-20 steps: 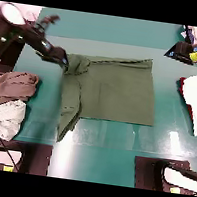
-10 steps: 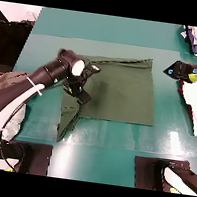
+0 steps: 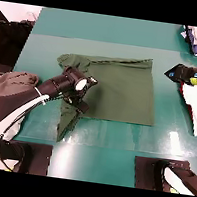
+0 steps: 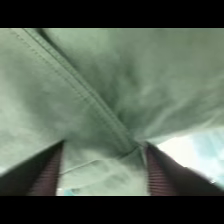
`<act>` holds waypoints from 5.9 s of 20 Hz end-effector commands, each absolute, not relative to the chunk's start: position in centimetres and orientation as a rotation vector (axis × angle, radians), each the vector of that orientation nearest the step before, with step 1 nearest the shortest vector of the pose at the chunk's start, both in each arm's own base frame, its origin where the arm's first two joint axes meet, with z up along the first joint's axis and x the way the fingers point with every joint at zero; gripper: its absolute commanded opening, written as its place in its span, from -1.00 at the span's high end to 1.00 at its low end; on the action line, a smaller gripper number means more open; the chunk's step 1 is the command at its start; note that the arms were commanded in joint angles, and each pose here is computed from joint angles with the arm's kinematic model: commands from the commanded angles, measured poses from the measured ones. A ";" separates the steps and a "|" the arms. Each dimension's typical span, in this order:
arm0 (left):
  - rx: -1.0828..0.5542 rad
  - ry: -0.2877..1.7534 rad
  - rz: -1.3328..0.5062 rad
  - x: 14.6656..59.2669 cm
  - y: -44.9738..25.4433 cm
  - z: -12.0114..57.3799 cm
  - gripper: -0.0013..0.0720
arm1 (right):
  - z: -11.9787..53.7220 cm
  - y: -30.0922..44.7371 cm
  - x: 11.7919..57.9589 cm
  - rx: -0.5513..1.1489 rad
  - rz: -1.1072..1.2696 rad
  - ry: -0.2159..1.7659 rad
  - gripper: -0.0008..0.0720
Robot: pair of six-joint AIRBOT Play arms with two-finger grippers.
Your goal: Fold the shirts.
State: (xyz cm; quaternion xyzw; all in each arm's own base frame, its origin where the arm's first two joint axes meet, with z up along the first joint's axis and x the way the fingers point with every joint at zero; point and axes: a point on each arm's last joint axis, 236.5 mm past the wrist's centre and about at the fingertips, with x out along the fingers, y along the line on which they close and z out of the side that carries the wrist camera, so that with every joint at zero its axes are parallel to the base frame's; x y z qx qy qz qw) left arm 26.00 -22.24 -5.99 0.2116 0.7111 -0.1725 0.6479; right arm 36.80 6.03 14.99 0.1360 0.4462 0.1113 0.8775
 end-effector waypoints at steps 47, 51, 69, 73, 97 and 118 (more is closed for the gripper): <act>-0.358 0.773 -0.484 38.8 -16.4 21.8 0.89 | 14.1 3.2 31.7 0.515 0.263 0.844 0.92; -0.289 0.304 -0.512 38.0 -15.0 41.0 0.89 | 30.6 2.5 33.5 0.366 0.269 0.487 0.92; -0.067 -0.188 -0.426 20.7 -9.5 56.7 0.89 | 44.5 -2.1 25.1 0.106 -0.064 0.280 0.92; -0.079 0.315 -0.426 32.5 -11.7 40.4 0.89 | 33.7 -4.1 30.6 0.230 -0.032 0.749 0.92; 0.049 0.686 -0.326 55.9 -12.5 10.1 0.89 | 6.6 -3.5 51.1 0.244 0.016 1.149 0.92; 0.097 1.280 -0.388 43.8 -11.2 -1.9 -0.39 | -3.2 -1.2 38.2 0.279 0.059 1.586 -0.30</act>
